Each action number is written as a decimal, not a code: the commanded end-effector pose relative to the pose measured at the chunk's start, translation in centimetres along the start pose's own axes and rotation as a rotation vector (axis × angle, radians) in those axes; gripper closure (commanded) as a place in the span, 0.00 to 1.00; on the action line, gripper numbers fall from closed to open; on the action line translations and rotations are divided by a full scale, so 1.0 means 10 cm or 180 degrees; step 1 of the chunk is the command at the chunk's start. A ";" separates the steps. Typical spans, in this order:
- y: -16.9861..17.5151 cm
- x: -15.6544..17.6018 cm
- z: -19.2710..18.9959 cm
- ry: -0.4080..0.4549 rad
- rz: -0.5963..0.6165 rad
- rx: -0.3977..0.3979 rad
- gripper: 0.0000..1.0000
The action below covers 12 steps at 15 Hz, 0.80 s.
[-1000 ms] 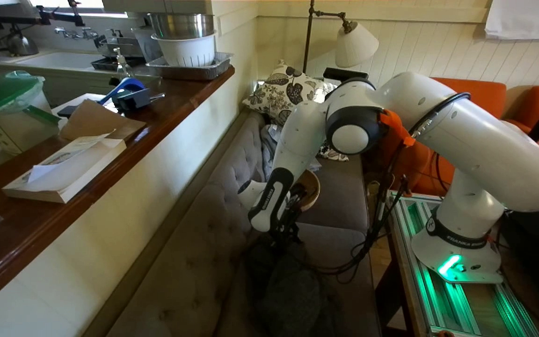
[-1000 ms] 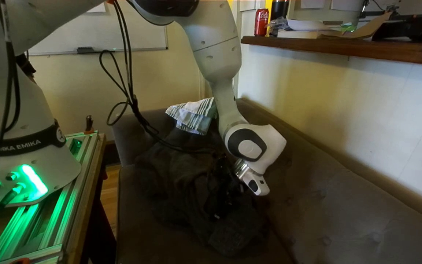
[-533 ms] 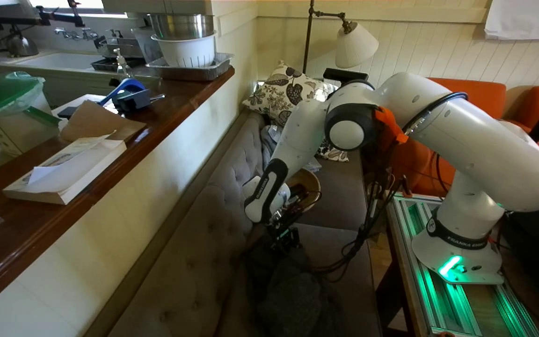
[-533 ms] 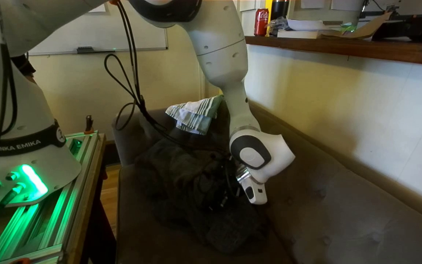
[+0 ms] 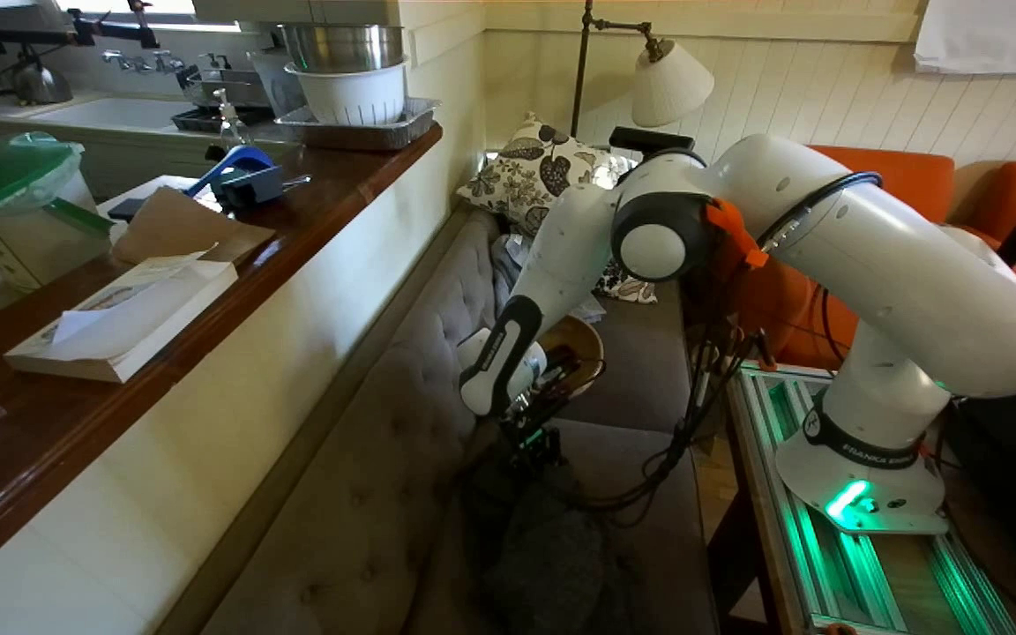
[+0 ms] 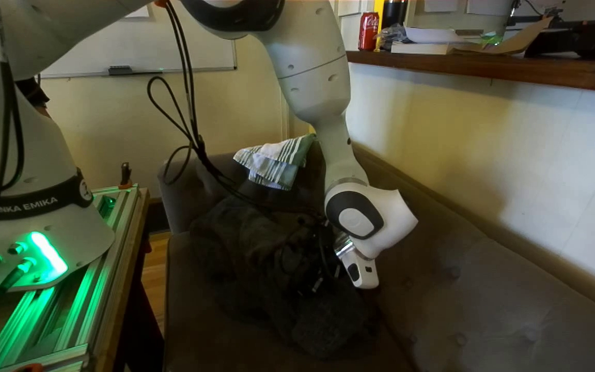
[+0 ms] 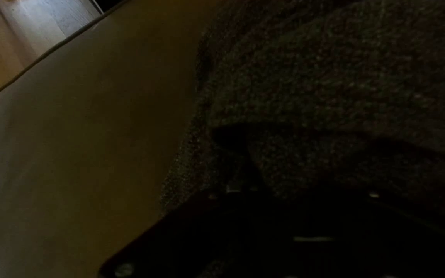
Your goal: Partially stretch the blanket
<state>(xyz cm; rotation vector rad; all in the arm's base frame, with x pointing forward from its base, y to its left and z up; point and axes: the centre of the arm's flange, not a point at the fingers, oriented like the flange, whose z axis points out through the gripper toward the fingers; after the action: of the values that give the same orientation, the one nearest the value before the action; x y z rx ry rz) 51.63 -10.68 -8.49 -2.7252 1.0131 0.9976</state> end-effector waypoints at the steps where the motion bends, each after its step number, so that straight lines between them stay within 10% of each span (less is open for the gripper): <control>1: 0.13 0.31 -0.29 0.0245 0.0221 0.0278 1.00; 12: 1.62 0.98 -1.57 0.1717 0.1190 0.0321 0.97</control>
<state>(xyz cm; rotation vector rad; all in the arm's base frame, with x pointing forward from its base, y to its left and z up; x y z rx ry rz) 56.48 -30.35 -1.63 -2.8097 1.4805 0.3382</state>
